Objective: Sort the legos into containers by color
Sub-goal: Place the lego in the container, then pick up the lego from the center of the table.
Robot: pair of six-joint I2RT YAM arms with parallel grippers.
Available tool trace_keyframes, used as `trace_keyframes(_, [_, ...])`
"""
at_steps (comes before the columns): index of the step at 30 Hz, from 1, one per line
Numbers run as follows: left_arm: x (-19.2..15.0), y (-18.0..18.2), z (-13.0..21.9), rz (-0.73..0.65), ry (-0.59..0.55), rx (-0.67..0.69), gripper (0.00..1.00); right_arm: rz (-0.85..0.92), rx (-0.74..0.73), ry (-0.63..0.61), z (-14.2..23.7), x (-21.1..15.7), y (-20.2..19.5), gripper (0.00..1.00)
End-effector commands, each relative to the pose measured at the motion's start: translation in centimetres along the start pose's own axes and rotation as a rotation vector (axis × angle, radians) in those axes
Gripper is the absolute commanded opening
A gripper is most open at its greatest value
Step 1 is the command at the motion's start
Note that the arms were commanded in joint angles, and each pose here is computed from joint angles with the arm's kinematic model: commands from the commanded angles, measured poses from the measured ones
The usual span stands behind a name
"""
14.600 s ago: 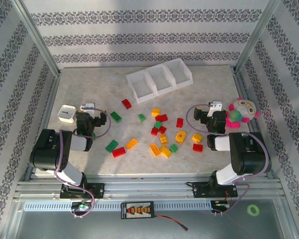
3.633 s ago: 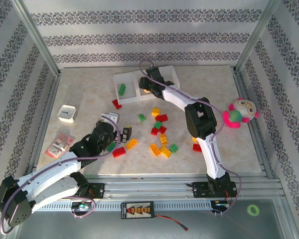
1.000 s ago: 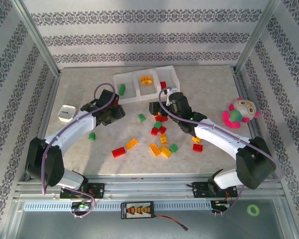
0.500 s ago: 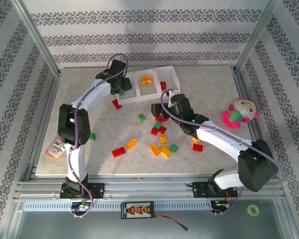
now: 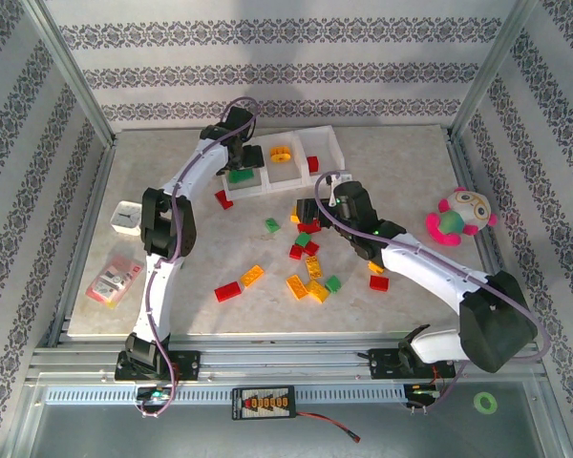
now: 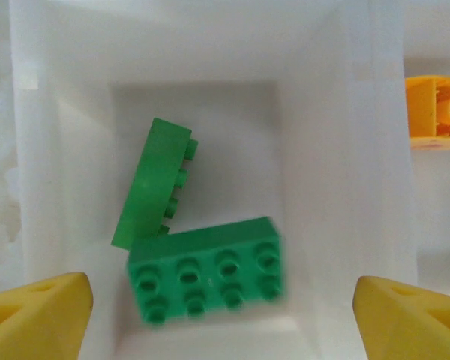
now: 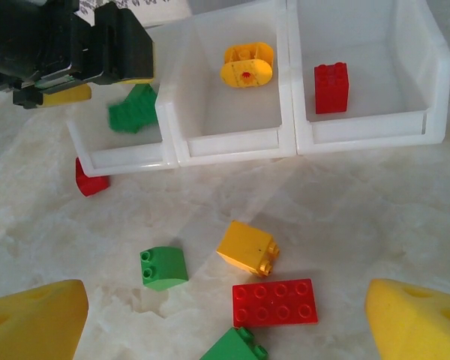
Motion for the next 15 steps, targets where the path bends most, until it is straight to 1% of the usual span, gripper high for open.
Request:
trace_keyframes(1, [1.3,0.0,3.7,-0.032,-0.045,-0.021,0.99,0.017,-0.026,-0.015,0.7,0.0,-0.6,0.95])
trace_keyframes(5, [1.2,-0.7,6.4,-0.136,-0.120,-0.083,0.99,0.016,-0.030,-0.020,0.9,0.0,-0.7,0.95])
trace_keyframes(8, [0.4,-1.1,8.0,-0.246,-0.152,-0.181,0.99,0.015,-0.032,-0.025,1.1,0.0,-0.8,0.95])
trace_keyframes(10, [-0.9,-1.3,8.8,-0.348,-0.165,-0.287,0.99,0.015,-0.031,-0.025,1.2,-0.1,-0.8,0.95])
trace_keyframes(12, [-2.4,-1.1,9.2,-0.444,-0.202,-0.356,0.99,0.015,-0.033,-0.027,1.3,-0.2,-0.8,0.95])
trace_keyframes(13, [-3.4,-1.1,9.5,-0.511,-0.225,-0.405,0.99,0.015,-0.033,-0.028,1.5,-0.2,-0.9,0.95])
trace_keyframes(15, [-6.1,-1.2,9.8,-0.680,-0.236,-0.530,0.99,0.017,-0.038,-0.026,1.6,-0.3,-1.0,0.95])
Point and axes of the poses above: each hand's point on the last joint's axis, 136 mm out from that joint toward the fingers, its own z axis back along the fingers, its own y axis along the line the jaws close on, x = y × z, the point moved 6 cm from there along z, back along the fingers, and after that the axes turned 14 degrees about z, right-handed, at the moved point
